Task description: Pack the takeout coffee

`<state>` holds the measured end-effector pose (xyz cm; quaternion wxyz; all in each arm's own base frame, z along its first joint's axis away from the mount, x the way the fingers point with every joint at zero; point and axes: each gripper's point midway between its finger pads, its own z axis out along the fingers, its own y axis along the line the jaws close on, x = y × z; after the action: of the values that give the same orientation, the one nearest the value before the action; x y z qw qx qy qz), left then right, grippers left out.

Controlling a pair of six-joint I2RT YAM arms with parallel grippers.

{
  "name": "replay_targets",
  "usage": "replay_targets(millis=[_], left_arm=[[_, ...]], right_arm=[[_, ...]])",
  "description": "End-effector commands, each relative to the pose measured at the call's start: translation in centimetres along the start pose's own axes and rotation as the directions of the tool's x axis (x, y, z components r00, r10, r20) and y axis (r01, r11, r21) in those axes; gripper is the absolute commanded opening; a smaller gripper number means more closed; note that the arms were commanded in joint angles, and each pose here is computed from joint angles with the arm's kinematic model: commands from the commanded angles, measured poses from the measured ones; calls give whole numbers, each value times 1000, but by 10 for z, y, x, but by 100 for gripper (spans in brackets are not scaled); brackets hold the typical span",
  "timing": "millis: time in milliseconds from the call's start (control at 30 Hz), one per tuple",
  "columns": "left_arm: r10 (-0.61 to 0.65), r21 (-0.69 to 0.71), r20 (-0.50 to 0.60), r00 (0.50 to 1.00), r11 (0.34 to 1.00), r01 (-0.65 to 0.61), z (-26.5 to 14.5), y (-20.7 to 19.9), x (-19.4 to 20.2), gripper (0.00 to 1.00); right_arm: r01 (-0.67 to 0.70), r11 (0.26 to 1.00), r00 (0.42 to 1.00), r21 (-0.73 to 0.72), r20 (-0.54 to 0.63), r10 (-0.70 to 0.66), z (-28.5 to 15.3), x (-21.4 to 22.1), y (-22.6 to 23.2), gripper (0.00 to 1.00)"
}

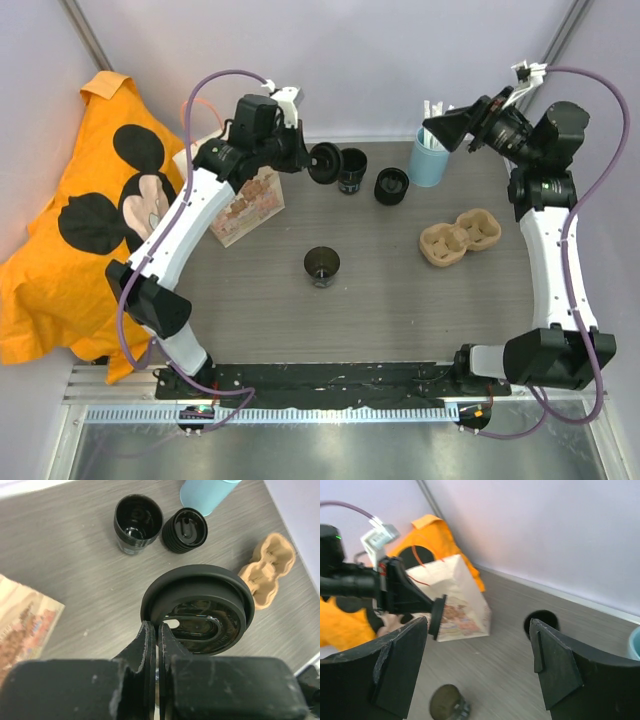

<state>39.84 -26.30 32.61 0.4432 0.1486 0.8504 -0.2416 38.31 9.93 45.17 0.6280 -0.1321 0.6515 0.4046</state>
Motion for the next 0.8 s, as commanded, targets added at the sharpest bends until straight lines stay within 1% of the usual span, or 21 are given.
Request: replay_targets(millis=[0,67,133,167,200,233,267,300,367,400,467,500,533,567,600,667,733,767], left_arm=[[-94,5,43,995,996,94,-22,-9,-12,0],[-118,21,50,992,993,117,-21,-13,-14,0],[-165,10,47,985,986,165,-14,-12,-16,0],[-181,3,52,982,983,181,-12,-11,-19,0],[-201,6,51,978,980,201,-9,-12,-20,0],[-217,18,55,975,976,217,-6,-14,-24,0],[-233,30,58,971,972,232,-3,-14,-27,0],[-265,39,65,962,964,263,-2,-15,-31,0],[-291,48,77,954,956,288,3,-15,-39,0],[-306,49,79,949,952,303,4,-16,-41,0],[-363,50,81,928,932,360,8,-15,-44,0],[-388,48,83,918,922,385,10,-13,-44,0],[-440,51,76,895,898,437,11,-15,-44,0],[-464,47,56,884,885,462,17,-15,-38,0],[-488,46,44,871,872,487,19,-16,-35,0],[-533,51,17,846,845,532,24,-19,-30,0],[-550,46,-3,835,834,549,31,-21,-22,0],[-555,49,-12,832,831,555,33,-23,-21,0]], right_arm=[[107,970,983,217,-171,-70,-13,60,-48,88],[93,980,983,173,-175,-63,-3,72,-34,86],[45,989,980,137,-198,-17,2,94,-27,85],[6,997,985,78,-174,8,10,94,-13,84],[-47,997,983,63,-177,58,11,104,-12,84],[-75,996,983,43,-167,82,13,106,-10,84],[-103,995,985,-16,-140,100,22,100,6,83],[-119,992,983,-53,-149,109,26,104,15,84],[-115,988,987,-107,-123,101,32,95,29,83],[-134,982,985,-135,-125,117,37,93,39,84],[-144,979,984,-146,-129,125,44,93,44,83],[-103,981,989,-166,-126,82,47,89,51,83],[-85,983,989,-164,-133,64,54,92,56,83],[-90,984,983,-152,-170,64,56,100,60,83],[-25,986,986,-162,-166,-2,60,97,62,83],[-11,989,982,-146,-186,-16,67,106,67,83],[11,992,981,-127,-189,-35,71,111,64,83],[8,995,977,-102,-209,-29,72,118,60,83]])
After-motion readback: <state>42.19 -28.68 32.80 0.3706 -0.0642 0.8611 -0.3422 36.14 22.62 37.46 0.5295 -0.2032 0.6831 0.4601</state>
